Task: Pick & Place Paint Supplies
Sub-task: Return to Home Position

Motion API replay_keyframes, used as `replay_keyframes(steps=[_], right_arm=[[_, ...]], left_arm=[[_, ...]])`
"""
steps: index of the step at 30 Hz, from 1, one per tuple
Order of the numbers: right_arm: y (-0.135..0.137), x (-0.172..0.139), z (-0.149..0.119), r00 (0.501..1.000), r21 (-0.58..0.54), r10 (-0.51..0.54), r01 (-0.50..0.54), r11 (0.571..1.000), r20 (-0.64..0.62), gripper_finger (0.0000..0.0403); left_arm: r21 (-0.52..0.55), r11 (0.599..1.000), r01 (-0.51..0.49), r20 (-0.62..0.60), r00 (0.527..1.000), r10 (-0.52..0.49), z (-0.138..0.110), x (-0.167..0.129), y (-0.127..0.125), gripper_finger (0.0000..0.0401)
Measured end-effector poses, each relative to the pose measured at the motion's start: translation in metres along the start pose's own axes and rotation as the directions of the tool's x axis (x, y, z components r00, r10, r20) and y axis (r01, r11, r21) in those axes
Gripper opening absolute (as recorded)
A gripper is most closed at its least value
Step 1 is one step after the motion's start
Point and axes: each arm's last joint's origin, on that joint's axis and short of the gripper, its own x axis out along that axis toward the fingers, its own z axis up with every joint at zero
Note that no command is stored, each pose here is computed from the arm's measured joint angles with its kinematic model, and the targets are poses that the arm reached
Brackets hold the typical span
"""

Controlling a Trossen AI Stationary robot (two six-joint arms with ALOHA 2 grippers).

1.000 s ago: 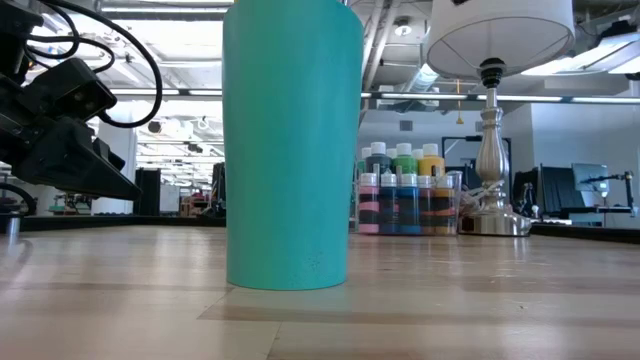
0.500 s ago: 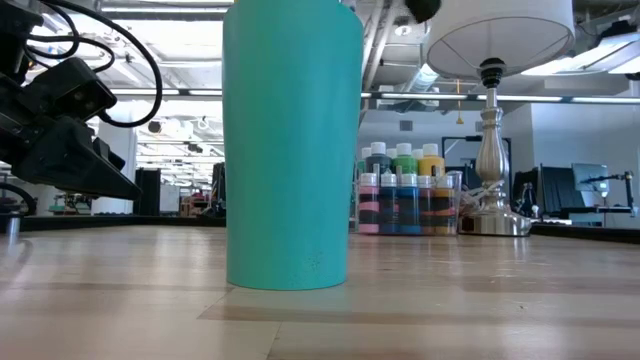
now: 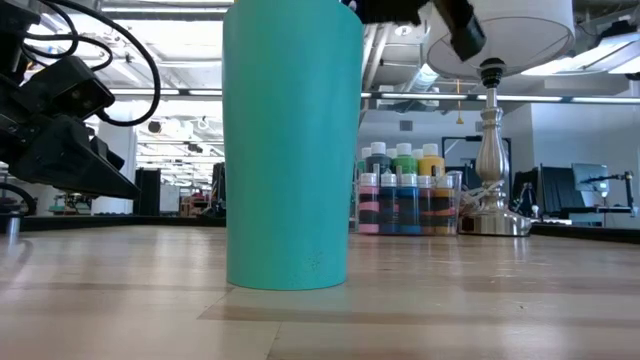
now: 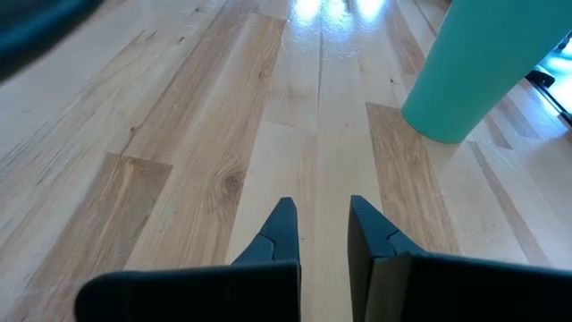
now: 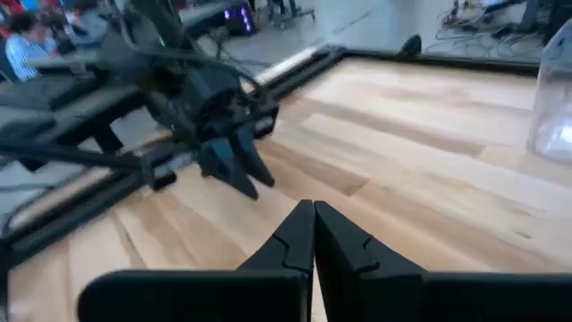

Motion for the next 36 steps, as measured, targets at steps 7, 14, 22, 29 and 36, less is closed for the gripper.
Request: replay_keyframes(steps=[7,14,22,29,36], right_arm=[[0.0014,-0.005,0.0001,1.0,0.004,0.001,-0.001,1.0,0.019,0.0001],[0.0007,-0.0003,0.0009,1.0,0.007,0.011,-0.011,1.0,-0.015,0.0001],[0.001,0.0011,0.0003,0.998,0.006,0.033,-0.033,0.999,-0.057,0.0],[0.0011,0.0014,0.0001,0.997,-0.001,0.039,-0.039,0.999,-0.068,0.0],[0.0009,0.0034,-0.0002,0.993,0.001,0.056,-0.056,0.998,-0.105,0.0]], left_arm=[[0.0,1.0,0.0,0.0,1.0,0.0,0.0,0.0,0.0,0.0],[0.0,1.0,0.0,0.0,1.0,0.0,0.0,0.0,0.0,0.0],[0.002,1.0,0.0,0.0,1.0,0.0,0.0,0.0,0.0,0.0],[0.002,1.0,0.0,0.0,1.0,0.0,0.0,0.0,0.0,0.0],[0.002,1.0,0.001,-0.001,1.0,-0.001,0.0,0.0,0.0,0.0]])
